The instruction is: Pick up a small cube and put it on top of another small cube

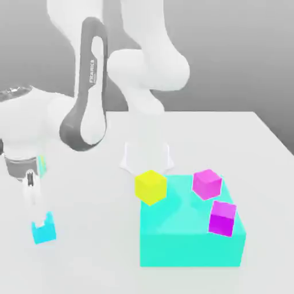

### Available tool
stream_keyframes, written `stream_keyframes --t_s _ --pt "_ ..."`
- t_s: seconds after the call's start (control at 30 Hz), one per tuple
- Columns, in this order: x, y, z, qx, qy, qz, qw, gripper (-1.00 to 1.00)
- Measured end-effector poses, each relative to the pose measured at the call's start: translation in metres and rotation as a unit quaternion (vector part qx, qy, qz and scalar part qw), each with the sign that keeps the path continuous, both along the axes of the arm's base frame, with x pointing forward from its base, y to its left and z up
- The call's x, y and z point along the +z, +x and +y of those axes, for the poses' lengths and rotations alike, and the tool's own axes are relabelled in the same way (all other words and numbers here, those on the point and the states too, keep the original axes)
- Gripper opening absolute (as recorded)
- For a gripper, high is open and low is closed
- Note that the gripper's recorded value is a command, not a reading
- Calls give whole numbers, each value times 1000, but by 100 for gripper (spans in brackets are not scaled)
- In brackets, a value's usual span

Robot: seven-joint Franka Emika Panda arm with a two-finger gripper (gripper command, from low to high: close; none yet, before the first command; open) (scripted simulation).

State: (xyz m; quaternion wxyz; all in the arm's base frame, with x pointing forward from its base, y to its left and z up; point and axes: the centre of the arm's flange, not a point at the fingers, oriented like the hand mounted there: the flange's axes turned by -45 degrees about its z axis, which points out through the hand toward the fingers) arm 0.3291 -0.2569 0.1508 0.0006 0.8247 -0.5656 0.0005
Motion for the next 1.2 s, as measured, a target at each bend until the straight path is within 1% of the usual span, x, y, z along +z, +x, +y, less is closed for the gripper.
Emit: stream_keyframes --t_s 0.03,0.07,0.3,0.5,0.57,0.6,0.7,0.8,0.93,1.0,1.1,1.13,1.2 --pt "-11 -1 0 0 0 0 1000 0" --pt "-18 -1 1 -1 0 0 1000 -100" --pt "-18 -1 1 -1 0 0 1000 -100" --pt "40 1 3 5 1 -1 1000 -100" --pt "60 34 41 84 6 -5 996 -100" --pt "70 54 74 142 9 -7 990 -100" --pt "103 95 172 305 14 -11 952 -100" --pt "136 109 253 435 15 -11 900 -100" --pt "175 99 353 581 9 -6 814 -100" --pt "179 88 396 637 4 -2 771 -100" --pt "146 83 411 657 1 0 754 -100" --pt "136 82 412 658 1 0 753 100" --pt "136 82 412 658 1 0 753 100"
